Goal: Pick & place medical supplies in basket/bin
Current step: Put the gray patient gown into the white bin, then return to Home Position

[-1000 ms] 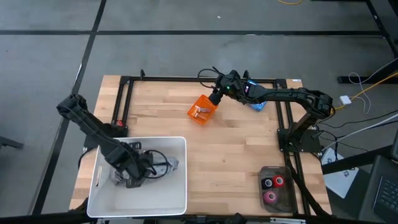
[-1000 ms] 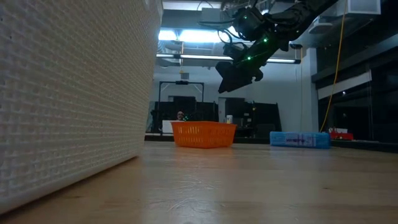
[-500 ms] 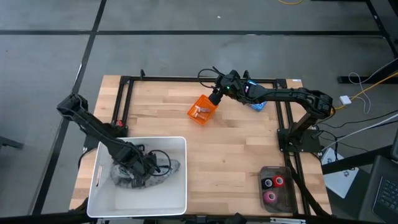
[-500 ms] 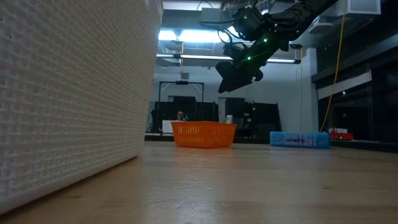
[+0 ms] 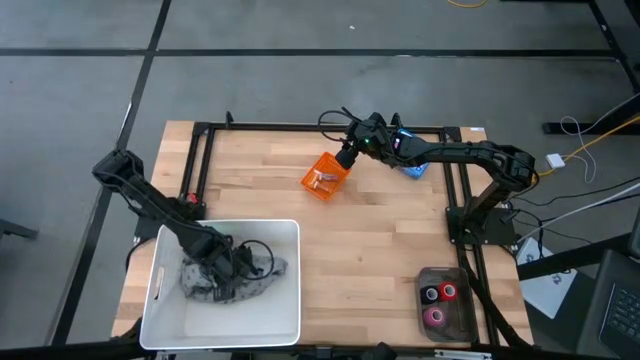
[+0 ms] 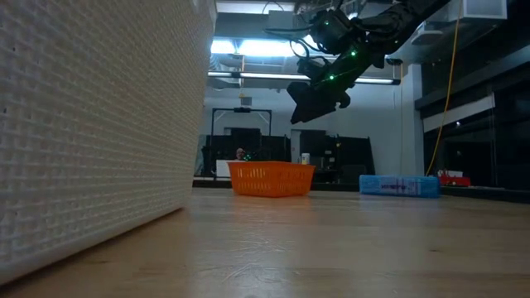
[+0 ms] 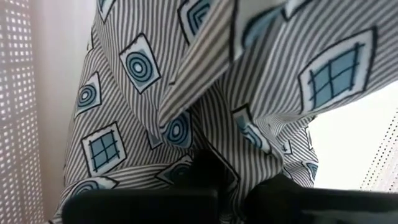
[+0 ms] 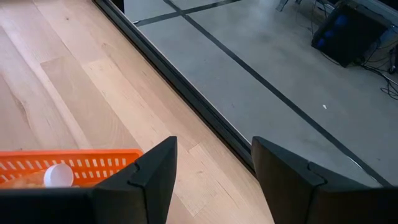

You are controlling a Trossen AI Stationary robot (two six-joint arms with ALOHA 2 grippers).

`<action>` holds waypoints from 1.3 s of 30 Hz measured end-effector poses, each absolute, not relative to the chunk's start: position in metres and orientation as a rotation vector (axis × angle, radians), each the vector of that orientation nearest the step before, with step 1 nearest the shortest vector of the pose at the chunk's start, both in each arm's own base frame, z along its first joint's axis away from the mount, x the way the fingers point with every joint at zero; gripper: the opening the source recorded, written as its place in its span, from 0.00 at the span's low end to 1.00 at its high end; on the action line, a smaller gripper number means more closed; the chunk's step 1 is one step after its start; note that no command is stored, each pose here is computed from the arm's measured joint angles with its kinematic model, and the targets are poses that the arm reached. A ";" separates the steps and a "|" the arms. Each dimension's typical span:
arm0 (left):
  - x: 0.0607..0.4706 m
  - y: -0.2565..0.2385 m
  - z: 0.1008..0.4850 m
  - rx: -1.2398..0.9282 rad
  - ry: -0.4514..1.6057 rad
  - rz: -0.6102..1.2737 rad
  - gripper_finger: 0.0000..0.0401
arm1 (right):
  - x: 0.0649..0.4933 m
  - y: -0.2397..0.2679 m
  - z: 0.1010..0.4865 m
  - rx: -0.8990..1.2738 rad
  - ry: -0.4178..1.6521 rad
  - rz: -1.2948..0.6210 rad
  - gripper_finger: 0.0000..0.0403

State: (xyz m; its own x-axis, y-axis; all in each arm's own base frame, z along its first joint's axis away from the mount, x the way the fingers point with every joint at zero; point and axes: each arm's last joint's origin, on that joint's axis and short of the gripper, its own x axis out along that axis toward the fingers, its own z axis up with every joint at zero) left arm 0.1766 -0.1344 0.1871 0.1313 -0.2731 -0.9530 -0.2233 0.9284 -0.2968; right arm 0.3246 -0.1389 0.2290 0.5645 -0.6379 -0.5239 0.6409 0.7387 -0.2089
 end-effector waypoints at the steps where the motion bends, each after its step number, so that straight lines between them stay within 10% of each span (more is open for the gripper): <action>1: 0.177 -0.135 0.187 -0.418 1.447 -0.042 0.01 | 0.325 -0.139 0.229 0.005 0.614 -0.752 0.52; 9: 0.180 -0.137 0.192 -0.432 1.435 -0.053 0.06 | 0.325 -0.139 0.229 0.005 0.614 -0.752 0.52; 24: 0.193 -0.147 0.286 -0.419 1.393 -0.119 0.55 | 0.325 -0.139 0.229 0.005 0.614 -0.752 0.52; 39: 0.179 -0.139 0.415 -0.275 1.076 -0.291 0.58 | 0.325 -0.139 0.229 0.005 0.614 -0.752 0.52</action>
